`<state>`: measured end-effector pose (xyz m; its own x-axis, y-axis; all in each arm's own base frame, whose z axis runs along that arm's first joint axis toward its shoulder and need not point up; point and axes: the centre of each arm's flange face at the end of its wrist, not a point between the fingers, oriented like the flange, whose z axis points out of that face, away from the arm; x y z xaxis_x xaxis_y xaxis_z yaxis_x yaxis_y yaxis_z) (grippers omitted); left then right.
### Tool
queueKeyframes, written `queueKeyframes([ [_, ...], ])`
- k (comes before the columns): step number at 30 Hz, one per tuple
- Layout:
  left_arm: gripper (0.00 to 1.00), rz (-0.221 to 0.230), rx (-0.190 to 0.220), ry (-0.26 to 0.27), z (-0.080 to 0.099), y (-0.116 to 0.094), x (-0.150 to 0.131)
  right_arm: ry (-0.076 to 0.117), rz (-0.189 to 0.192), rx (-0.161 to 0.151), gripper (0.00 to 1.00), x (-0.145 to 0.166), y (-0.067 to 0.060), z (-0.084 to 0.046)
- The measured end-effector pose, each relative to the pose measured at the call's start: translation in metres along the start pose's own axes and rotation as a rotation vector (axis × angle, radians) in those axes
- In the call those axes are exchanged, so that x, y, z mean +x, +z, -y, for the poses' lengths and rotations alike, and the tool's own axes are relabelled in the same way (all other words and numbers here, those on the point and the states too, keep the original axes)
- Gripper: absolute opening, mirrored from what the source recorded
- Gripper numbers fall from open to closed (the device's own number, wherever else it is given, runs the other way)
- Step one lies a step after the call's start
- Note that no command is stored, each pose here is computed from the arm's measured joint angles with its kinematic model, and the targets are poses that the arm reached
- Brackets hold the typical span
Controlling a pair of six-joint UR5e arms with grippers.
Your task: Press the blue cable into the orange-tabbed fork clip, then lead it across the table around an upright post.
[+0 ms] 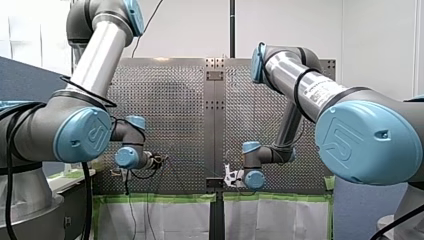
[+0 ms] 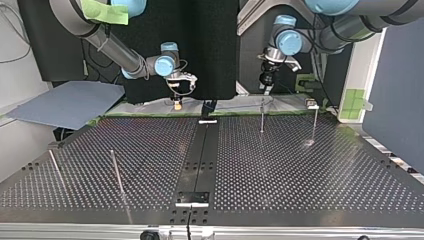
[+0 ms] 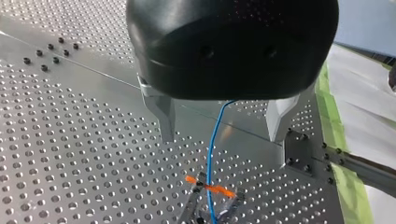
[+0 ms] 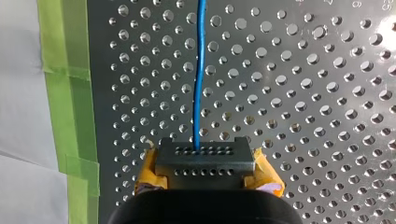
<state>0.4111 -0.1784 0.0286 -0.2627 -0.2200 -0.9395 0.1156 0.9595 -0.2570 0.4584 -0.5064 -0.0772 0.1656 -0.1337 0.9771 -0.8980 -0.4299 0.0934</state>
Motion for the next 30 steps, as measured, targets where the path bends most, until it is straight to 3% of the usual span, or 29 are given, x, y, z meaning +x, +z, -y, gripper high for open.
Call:
queueKeyframes([
  [8,0.96,0.028,-0.011,0.020,0.010,0.007,-0.004,0.001,0.000,0.000,0.00,0.000,0.000,0.000],
  [25,0.96,0.034,-0.036,0.015,0.017,0.005,-0.001,0.013,0.003,0.003,0.00,-0.001,-0.001,0.000],
  [30,0.96,0.037,-0.048,0.014,0.016,0.013,0.005,0.018,0.005,0.005,0.00,-0.001,-0.001,0.001],
])
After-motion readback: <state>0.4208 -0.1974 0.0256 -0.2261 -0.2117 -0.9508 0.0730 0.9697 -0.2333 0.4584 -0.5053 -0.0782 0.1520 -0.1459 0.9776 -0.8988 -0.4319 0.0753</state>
